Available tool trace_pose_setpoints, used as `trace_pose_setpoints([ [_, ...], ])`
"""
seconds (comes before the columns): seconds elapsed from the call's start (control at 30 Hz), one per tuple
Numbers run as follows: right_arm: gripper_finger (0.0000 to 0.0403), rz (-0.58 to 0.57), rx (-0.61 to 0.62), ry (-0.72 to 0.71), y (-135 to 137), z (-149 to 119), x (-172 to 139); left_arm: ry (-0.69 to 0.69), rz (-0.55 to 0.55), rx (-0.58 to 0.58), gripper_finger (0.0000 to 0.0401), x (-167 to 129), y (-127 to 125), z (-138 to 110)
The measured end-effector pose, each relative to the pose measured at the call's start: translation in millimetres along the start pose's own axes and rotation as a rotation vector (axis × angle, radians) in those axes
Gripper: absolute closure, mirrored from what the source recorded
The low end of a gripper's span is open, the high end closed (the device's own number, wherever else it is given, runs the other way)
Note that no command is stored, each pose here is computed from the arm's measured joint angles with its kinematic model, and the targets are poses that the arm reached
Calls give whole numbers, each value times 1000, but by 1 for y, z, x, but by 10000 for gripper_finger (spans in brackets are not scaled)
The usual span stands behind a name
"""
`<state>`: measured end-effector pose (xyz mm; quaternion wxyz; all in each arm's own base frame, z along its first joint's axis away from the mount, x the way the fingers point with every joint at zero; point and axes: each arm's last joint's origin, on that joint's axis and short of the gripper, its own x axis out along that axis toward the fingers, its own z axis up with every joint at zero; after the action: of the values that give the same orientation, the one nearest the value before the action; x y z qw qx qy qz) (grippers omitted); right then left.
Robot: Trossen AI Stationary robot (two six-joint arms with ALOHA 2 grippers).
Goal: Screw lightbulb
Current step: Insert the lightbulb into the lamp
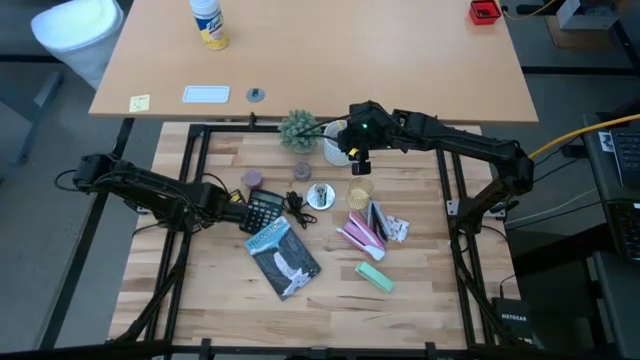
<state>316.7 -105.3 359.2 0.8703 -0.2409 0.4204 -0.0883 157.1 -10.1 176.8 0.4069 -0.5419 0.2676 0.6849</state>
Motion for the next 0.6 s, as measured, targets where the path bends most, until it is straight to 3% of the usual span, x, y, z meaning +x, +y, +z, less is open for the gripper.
trace_pose_setpoints([
  [0.23, 219, -1, 0, -2, 0, 0, 0, -35, -36, -113, 203, 13, 0, 2],
  [0.47, 219, -25, 21, 8, -9, -5, 1, -3, -182, -118, 203, 41, -5, 0],
  [0.6, 219, -40, 37, 22, -15, -10, 2, -19, -174, -132, 203, 45, -5, 4],
])
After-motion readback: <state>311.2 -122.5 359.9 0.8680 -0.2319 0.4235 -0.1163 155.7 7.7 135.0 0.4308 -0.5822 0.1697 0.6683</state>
